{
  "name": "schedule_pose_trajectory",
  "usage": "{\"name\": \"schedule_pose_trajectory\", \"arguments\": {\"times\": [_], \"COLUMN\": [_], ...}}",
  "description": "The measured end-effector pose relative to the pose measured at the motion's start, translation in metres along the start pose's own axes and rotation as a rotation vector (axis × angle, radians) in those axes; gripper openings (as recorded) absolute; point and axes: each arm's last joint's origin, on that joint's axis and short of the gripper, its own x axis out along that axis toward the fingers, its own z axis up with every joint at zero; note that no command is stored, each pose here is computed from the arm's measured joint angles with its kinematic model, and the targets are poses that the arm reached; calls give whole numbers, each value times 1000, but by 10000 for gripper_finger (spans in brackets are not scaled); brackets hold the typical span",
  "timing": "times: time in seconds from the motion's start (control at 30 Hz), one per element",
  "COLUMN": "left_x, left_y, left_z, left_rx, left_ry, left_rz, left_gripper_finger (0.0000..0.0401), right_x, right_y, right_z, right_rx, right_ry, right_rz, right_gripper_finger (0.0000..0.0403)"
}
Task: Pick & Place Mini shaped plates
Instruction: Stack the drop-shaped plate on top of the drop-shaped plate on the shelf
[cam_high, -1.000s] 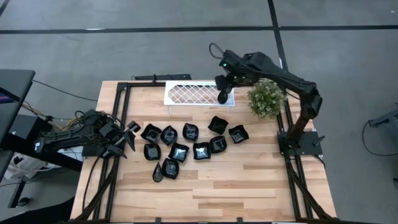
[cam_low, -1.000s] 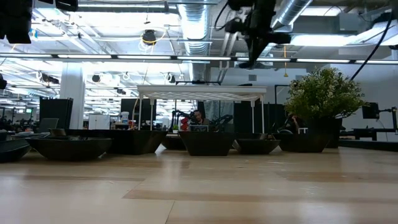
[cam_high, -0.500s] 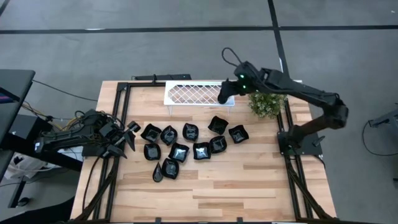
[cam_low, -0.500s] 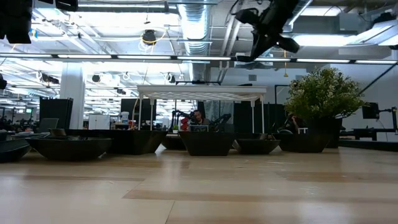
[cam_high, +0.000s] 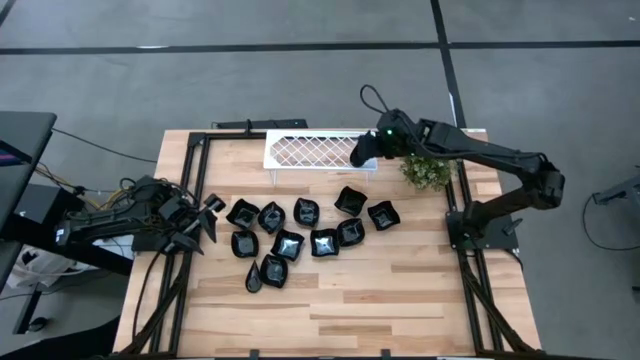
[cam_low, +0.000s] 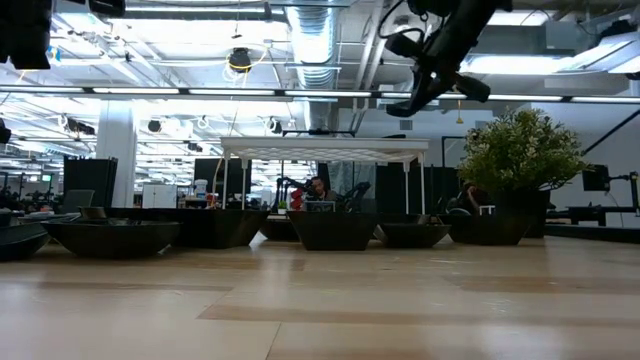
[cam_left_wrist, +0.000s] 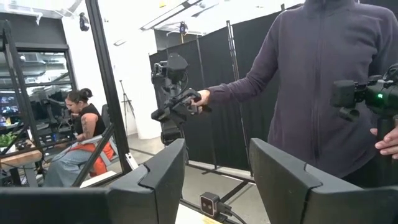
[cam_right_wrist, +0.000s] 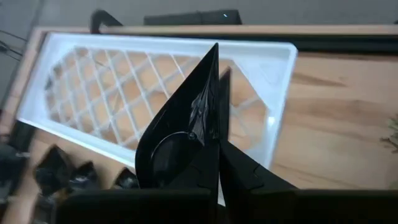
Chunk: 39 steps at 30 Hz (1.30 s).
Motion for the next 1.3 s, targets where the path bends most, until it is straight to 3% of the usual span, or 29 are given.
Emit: {"name": "schedule_pose_trajectory", "arguments": {"times": [0.37,0.53,0.83,1.03,1.3], "left_x": [0,0,0,0,0], "left_y": [0,0,0,0,0], "left_z": [1,1,1,1,1], "left_rx": [132,138,134,134,137], "left_ry": [-4,-5,-4,-4,-4], "left_rz": [-1,0,0,0,0], "left_gripper_finger": [182,182,182,182,182], "right_x": [1,8,18,31,32], "right_y": [4,10,18,16,14], "right_z": [-1,-5,12,8,11], "right_rx": [31,19,-14,-28,-19], "right_ry": [3,34,83,151,140], "right_rz": [29,36,-65,-139,-143], "right_gripper_finger": [0,0,0,0,0]}}
